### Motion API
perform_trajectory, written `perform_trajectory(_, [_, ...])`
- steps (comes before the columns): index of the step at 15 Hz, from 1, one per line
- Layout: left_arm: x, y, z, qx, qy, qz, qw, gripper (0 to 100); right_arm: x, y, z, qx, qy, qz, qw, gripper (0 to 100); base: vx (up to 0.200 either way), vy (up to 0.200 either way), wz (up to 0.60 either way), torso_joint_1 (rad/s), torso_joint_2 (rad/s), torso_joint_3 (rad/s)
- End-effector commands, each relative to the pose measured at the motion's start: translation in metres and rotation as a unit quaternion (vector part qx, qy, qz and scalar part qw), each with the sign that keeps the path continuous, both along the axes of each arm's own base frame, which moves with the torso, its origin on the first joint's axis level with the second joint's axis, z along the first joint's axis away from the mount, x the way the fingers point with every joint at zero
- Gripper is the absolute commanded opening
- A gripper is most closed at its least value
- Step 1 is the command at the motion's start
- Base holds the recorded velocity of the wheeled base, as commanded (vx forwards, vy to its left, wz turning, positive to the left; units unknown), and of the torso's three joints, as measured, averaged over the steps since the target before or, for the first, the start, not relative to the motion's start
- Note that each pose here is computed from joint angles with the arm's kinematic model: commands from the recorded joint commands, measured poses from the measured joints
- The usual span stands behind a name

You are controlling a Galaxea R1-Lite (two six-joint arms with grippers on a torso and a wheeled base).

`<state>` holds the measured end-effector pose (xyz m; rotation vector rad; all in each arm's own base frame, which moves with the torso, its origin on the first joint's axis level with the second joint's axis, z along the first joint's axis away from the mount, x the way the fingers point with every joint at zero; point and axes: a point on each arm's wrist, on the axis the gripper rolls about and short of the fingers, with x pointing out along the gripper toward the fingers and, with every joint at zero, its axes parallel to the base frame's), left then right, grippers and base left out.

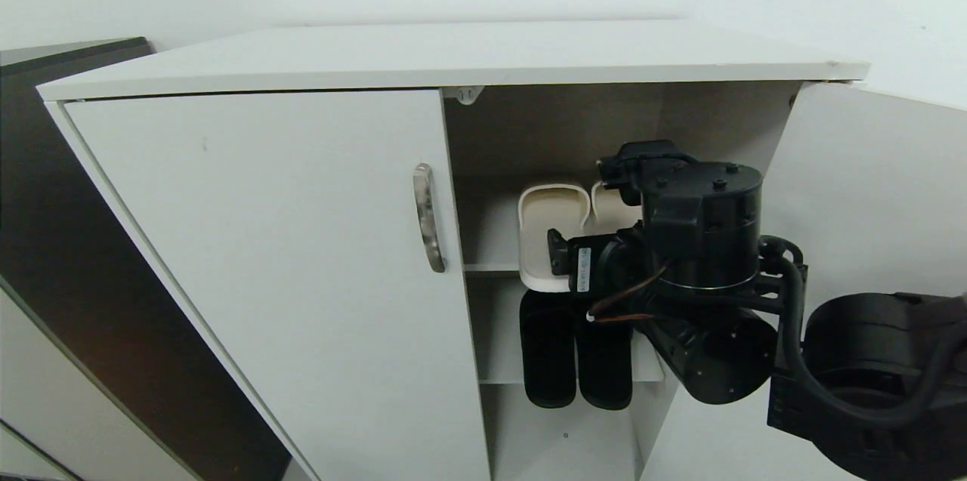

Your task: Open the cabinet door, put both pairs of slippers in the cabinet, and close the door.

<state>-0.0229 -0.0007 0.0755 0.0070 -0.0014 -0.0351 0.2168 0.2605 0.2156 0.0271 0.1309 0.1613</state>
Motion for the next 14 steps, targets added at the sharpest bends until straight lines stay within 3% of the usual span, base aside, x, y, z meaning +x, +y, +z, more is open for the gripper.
perform_trajectory(1, [0.0,0.0,0.0,0.0,0.001,0.001,1.0,0,-0.004,0.0,-0.001,-0.002,0.002,0.005,1.0,0,0.0,0.0,0.0,0.0,0.0,0.0])
perform_trajectory(13, [0.0,0.0,0.0,0.001,0.001,0.001,1.0,0,-0.003,0.004,-0.021,-0.03,0.021,0.007,0.999,0,0.0,0.0,0.0,0.0,0.0,0.0])
perform_trajectory(14, [0.0,0.0,0.0,0.001,0.001,0.001,1.0,0,-0.003,0.004,-0.021,-0.03,0.021,0.007,0.999,0,-0.2,0.0,0.0,0.002,0.0,0.002])
